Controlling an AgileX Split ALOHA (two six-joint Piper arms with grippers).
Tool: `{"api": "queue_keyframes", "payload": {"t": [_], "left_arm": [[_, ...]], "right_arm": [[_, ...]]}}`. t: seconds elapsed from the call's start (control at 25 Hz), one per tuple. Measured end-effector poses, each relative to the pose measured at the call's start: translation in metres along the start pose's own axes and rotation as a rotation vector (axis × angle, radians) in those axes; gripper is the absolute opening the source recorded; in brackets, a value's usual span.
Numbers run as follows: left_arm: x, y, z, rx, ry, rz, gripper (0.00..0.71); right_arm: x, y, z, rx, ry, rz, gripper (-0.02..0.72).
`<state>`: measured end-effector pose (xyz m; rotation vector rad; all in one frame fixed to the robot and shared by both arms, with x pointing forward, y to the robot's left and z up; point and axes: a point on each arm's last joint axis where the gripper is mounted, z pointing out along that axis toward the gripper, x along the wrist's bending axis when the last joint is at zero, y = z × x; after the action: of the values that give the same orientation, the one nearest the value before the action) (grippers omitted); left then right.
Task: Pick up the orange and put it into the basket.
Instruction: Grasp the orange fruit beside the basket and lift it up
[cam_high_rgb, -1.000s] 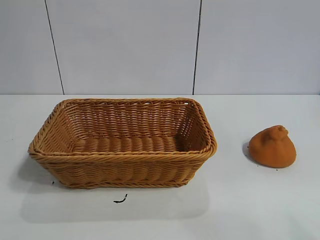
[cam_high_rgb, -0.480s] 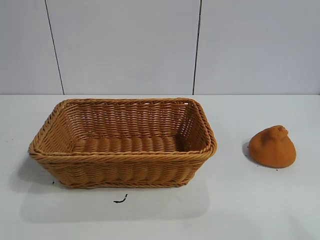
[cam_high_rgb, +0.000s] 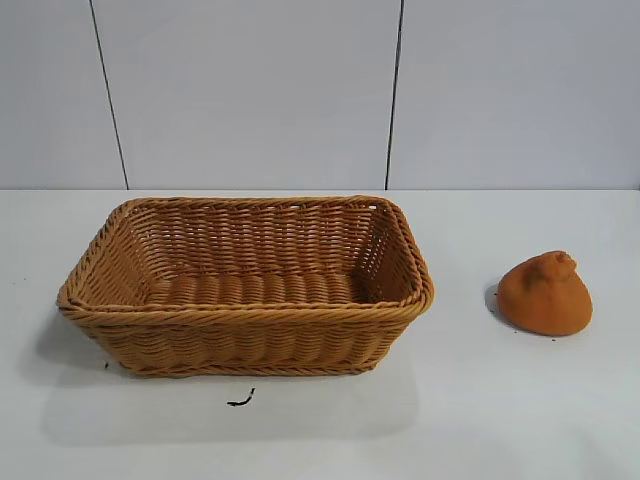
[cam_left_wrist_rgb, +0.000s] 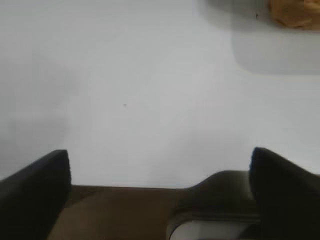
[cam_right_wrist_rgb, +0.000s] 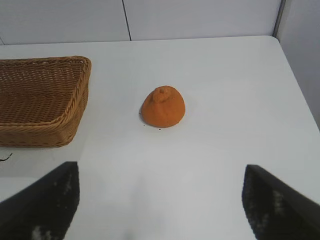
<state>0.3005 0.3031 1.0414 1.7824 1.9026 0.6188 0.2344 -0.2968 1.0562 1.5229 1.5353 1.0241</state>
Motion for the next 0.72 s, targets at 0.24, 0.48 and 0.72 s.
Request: {"api": "queue_keyframes", "payload": {"t": [0.24,0.48,0.72], "left_arm": [[-0.002,-0.027,-0.034,-0.281,-0.02,0.005,0.695],[-0.002,-0.046,-0.048,-0.43,-0.024,0.008,0.695],[-0.002,-0.047,-0.05,-0.443,-0.025,0.009,0.697]], "right_arm": [[0.0,0.001,0.0,-0.01,0.003,0.002,0.61],[0.0,0.001,0.0,-0.011,0.003,0.002,0.61],[0.0,0.001,0.0,-0.013,0.003,0.002,0.61]]}}
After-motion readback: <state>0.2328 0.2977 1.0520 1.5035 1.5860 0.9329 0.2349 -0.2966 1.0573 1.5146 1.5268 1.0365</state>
